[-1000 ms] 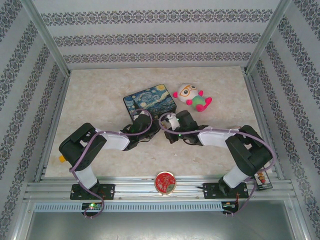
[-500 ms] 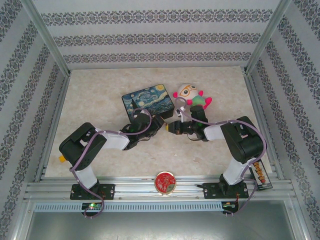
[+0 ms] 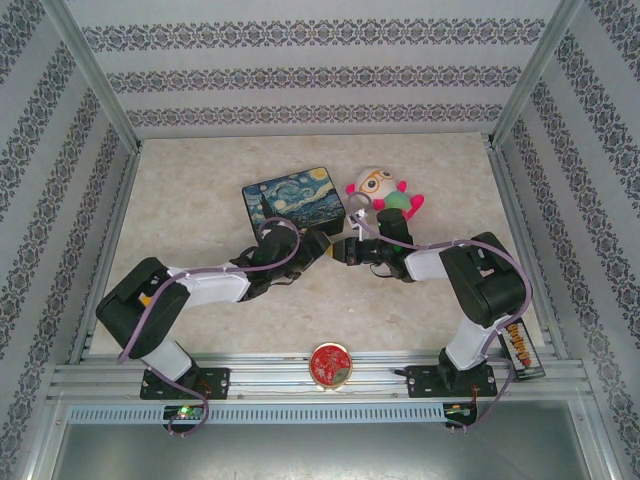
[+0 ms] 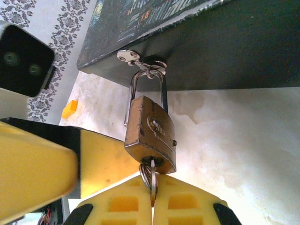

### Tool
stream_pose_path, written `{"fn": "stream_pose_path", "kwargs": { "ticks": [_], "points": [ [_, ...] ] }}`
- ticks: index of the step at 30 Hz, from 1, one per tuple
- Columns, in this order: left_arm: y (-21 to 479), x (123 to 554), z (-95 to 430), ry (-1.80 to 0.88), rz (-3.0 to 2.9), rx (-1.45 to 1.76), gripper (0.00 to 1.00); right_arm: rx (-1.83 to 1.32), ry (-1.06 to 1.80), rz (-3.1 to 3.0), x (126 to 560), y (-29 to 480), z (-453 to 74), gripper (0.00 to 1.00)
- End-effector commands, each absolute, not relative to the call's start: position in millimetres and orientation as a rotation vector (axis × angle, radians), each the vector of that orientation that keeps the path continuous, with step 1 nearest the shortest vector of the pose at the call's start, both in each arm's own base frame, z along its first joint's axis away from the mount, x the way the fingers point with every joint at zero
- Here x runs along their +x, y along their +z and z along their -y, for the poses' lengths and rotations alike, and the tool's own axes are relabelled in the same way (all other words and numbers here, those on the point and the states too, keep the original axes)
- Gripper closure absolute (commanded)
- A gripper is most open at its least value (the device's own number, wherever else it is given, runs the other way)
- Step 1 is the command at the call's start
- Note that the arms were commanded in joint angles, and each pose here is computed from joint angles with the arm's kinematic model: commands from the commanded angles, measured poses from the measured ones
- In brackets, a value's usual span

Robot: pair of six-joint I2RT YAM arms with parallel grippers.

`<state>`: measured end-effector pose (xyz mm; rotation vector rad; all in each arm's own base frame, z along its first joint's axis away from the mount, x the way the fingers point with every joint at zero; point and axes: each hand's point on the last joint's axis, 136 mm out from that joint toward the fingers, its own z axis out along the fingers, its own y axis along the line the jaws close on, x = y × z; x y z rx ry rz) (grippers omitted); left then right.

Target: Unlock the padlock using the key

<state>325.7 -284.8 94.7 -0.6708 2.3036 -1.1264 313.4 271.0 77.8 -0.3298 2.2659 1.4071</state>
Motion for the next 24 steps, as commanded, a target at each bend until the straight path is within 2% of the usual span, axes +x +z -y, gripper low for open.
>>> {"fn": "stream_pose_path", "kwargs": {
  "ticks": [1, 3, 6, 14, 21, 24],
  "points": [
    [94, 321, 268, -0.994, -2.323, -0.654, 0.02, -0.339, 1.375, -2.232, 323, 81, -278, 1.0],
    [102, 321, 262, -0.958, -2.311, -0.632, 0.01, -0.318, 1.364, -2.252, 322, 77, -279, 0.98],
    [115, 320, 252, -0.904, -2.293, -0.606, 0.01, -0.282, 1.327, -2.287, 321, 69, -281, 0.88],
    [147, 314, 222, -0.803, -2.196, -0.564, 0.01, -0.279, 1.207, -2.348, 315, 51, -288, 0.86],
    [159, 307, 200, -0.739, -2.143, -0.565, 0.01, -0.289, 1.151, -2.391, 309, 37, -289, 0.74],
    [161, 303, 191, -0.7, -2.139, -0.562, 0.01, -0.29, 1.14, -2.393, 306, 38, -289, 0.73]
  ]
}}
